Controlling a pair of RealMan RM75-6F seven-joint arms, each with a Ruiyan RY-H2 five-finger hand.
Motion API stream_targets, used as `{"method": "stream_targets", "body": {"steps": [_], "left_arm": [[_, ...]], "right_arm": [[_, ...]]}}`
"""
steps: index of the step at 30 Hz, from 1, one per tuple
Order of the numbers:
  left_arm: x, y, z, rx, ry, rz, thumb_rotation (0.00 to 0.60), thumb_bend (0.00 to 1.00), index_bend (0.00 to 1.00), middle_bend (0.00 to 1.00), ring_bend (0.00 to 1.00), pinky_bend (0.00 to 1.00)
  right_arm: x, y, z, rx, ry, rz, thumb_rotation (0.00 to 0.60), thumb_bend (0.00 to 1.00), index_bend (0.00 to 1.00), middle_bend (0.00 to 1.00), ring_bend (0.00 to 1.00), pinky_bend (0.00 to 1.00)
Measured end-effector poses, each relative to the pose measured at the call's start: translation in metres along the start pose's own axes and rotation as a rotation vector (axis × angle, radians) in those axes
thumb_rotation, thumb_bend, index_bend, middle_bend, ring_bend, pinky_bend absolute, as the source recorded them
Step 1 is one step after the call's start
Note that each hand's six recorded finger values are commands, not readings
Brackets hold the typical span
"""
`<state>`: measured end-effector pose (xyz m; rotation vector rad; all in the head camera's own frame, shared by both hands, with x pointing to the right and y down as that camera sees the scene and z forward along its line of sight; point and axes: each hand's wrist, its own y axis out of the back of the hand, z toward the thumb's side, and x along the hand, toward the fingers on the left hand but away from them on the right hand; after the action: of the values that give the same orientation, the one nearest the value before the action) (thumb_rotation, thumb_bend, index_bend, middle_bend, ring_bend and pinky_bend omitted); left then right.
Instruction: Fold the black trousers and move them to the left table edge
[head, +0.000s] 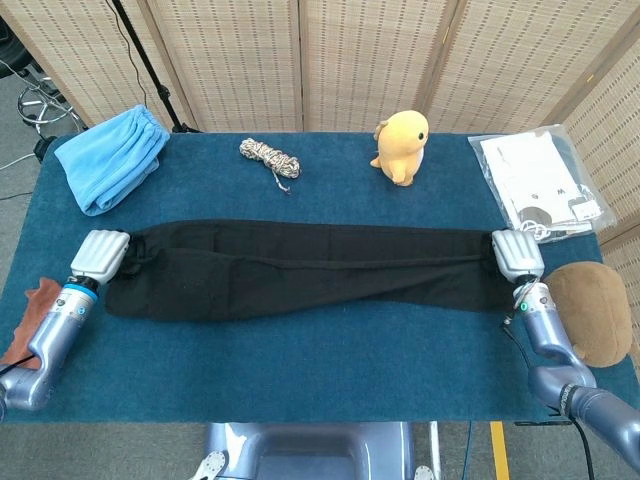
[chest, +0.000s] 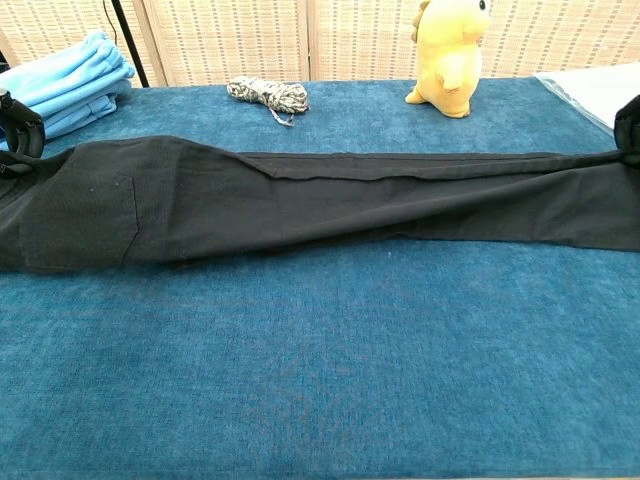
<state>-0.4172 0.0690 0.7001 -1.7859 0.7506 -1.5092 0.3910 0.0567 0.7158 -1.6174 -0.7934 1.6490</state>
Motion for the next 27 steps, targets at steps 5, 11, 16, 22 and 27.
{"method": "stream_targets", "body": {"steps": [5, 11, 16, 22, 27], "left_arm": [[0.003, -0.001, -0.002, 0.006, 0.01, -0.002, 0.6, 0.36, 0.66, 0.65, 0.44, 0.47], [0.006, 0.002, -0.004, 0.004, 0.026, 0.013, 0.6, 0.36, 0.66, 0.65, 0.44, 0.47], [0.008, 0.007, -0.004, -0.022, 0.035, 0.041, 0.6, 0.36, 0.66, 0.65, 0.44, 0.47], [0.011, 0.005, -0.004, -0.039, 0.044, 0.03, 0.6, 0.36, 0.66, 0.65, 0.44, 0.47], [0.016, 0.004, -0.006, -0.043, 0.062, 0.032, 0.6, 0.36, 0.66, 0.65, 0.44, 0.47]], "right_arm": [[-0.015, 0.004, 0.01, 0.014, 0.001, 0.0, 0.6, 0.68, 0.62, 0.55, 0.39, 0.57], [-0.027, 0.006, 0.014, 0.033, -0.018, 0.003, 0.6, 0.68, 0.62, 0.55, 0.39, 0.57], [-0.034, 0.01, 0.012, 0.034, -0.044, 0.003, 0.6, 0.68, 0.62, 0.55, 0.4, 0.57], [-0.039, 0.011, 0.003, 0.052, -0.079, 0.014, 0.6, 0.68, 0.62, 0.55, 0.39, 0.57], [-0.043, 0.01, -0.005, 0.061, -0.113, 0.024, 0.6, 0.68, 0.62, 0.55, 0.39, 0.57]]}}
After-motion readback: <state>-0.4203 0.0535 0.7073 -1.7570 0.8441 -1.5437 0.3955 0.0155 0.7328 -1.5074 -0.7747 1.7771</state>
